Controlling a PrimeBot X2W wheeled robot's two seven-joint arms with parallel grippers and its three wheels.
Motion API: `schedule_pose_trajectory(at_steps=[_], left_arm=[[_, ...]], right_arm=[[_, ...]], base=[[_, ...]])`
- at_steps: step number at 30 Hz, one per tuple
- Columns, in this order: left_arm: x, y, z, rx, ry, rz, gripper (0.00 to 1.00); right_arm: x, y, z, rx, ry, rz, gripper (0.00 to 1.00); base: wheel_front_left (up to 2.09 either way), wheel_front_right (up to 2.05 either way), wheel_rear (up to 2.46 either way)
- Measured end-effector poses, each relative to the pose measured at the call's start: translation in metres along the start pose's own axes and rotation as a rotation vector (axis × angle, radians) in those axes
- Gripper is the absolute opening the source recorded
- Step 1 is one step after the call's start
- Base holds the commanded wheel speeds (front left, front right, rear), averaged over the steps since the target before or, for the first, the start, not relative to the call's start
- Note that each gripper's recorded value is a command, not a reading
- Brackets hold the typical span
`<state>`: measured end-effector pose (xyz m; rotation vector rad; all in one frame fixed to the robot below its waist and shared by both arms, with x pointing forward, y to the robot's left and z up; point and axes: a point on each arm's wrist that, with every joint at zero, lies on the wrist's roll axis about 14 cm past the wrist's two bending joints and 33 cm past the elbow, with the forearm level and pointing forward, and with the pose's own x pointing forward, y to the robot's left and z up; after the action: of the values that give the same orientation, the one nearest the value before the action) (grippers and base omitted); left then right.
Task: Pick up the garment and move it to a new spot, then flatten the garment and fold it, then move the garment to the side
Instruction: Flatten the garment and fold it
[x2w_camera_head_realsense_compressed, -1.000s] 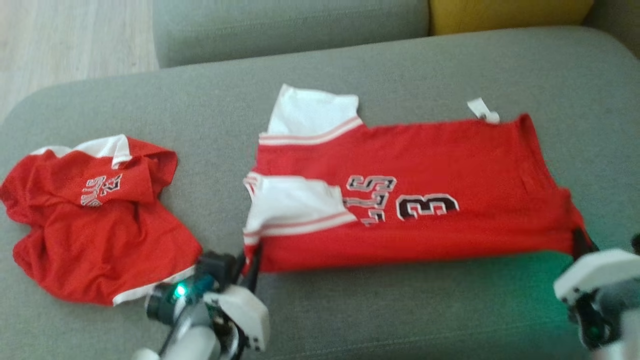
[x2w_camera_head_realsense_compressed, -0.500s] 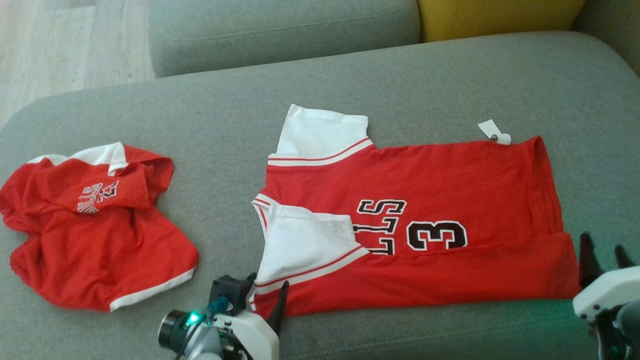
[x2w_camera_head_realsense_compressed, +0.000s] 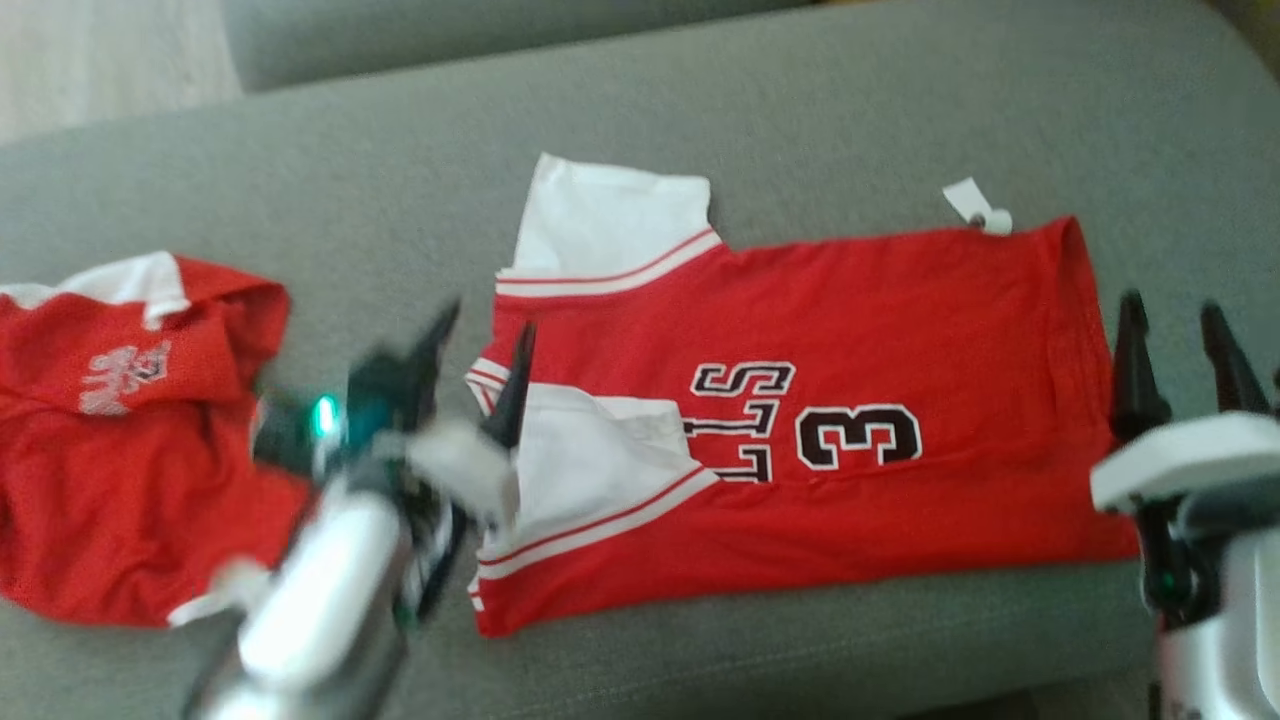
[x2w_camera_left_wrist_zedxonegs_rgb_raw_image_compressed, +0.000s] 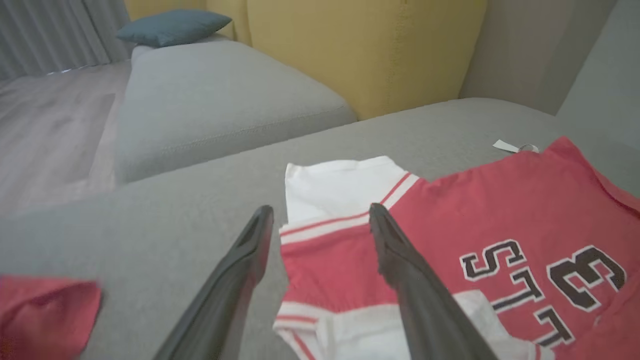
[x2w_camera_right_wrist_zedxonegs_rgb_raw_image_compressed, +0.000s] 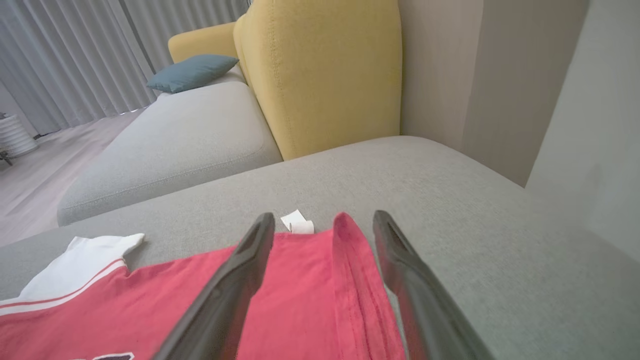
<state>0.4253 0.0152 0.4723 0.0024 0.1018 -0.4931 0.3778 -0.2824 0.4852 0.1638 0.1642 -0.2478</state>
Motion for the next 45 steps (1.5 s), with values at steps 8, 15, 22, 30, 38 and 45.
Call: schedule_pose_trajectory(at_steps=[8, 15, 22, 30, 38, 45], left_arm=[[0.095, 0.006, 0.021, 0.15, 0.071, -0.194, 1.0], [0.153, 0.029, -0.017, 0.212, 0.285, -0.229, 1.0], [0.178, 0.022, -0.056, 0.202, 0.475, -0.273, 1.0], [0.182, 0.033, -0.076, 0.228, 0.544, -0.27, 1.0], [0.189, 0.037, -0.082, 0.235, 0.546, -0.266, 1.0], [0.197, 0.033, -0.086, 0.209, 0.569, -0.275, 1.0]], right_arm=[[0.045, 0.027, 0.021, -0.073, -0.057, 0.059, 1.0], [0.073, 0.029, 0.031, -0.127, -0.08, 0.064, 1.0], [0.079, 0.011, 0.022, -0.152, -0.057, 0.021, 1.0], [0.078, 0.003, 0.014, -0.137, -0.046, 0.003, 1.0], [0.077, 0.001, 0.008, -0.131, -0.034, 0.0, 1.0], [0.079, -0.002, 0.004, -0.132, -0.024, -0.008, 1.0]], base=[[0.0, 0.0, 0.0], [0.0, 0.0, 0.0], [0.0, 0.0, 0.0], [0.0, 0.0, 0.0], [0.0, 0.0, 0.0], [0.0, 0.0, 0.0]])
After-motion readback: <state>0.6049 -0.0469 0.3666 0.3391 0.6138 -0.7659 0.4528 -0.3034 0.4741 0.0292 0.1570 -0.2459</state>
